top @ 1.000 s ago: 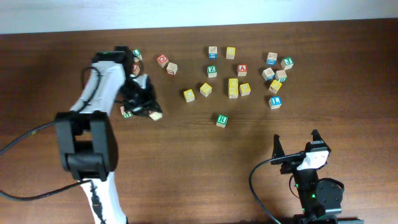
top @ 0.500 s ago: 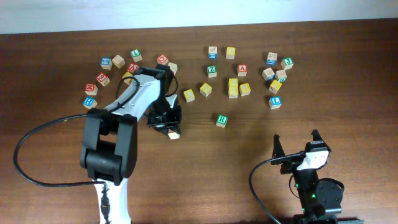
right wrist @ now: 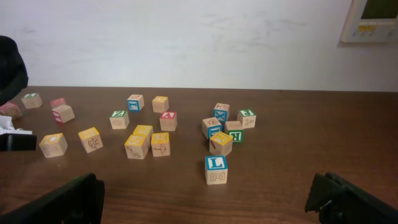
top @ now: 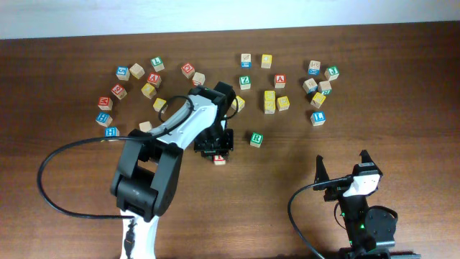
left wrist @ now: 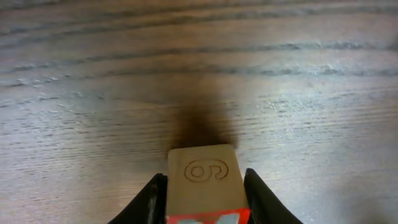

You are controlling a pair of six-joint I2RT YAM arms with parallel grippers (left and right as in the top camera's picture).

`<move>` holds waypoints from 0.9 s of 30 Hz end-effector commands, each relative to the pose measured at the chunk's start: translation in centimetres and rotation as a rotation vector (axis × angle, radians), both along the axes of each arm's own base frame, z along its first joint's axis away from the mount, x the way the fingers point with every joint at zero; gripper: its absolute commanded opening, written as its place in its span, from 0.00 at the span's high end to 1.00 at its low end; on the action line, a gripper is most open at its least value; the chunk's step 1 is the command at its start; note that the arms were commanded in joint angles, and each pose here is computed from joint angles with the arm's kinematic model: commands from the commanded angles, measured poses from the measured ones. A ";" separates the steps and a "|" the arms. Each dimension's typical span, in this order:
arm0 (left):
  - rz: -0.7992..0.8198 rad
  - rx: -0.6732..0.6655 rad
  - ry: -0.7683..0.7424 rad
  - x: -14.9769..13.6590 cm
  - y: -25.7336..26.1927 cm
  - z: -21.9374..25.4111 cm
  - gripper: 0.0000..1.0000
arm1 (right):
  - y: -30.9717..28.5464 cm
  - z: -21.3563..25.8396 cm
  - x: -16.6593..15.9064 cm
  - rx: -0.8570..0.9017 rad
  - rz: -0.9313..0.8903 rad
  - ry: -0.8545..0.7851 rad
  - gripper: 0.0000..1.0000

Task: Spell out ICRA
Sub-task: 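Carry the red I block forward and set it down center-front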

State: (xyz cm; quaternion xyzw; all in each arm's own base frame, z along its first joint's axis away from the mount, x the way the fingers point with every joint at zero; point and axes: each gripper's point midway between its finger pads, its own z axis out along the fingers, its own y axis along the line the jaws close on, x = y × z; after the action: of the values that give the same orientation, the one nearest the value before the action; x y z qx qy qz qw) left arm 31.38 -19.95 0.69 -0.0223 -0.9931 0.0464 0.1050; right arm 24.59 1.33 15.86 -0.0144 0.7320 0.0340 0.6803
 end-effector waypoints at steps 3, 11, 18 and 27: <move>0.018 0.035 0.009 -0.1 0.6 -0.6 0.63 | -0.1 -0.2 0.0 0.008 -0.001 0.004 0.02; 0.017 0.039 0.018 -0.3 0.7 -0.5 0.77 | -0.1 -0.2 0.0 0.008 -0.001 0.004 0.02; -0.012 0.033 0.016 -0.4 0.7 -0.5 0.73 | -0.1 -0.2 0.0 0.008 -0.001 0.004 0.02; -0.023 0.022 -0.002 0.3 0.4 0.1 0.56 | -0.1 -0.2 0.0 0.008 -0.001 0.004 0.02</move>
State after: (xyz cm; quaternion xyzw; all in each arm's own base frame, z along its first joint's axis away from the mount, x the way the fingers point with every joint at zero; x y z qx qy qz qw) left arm 31.21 -19.60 0.70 -0.0243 -0.9932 0.0378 0.1078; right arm 24.59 1.33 15.86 -0.0141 0.7320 0.0342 0.6803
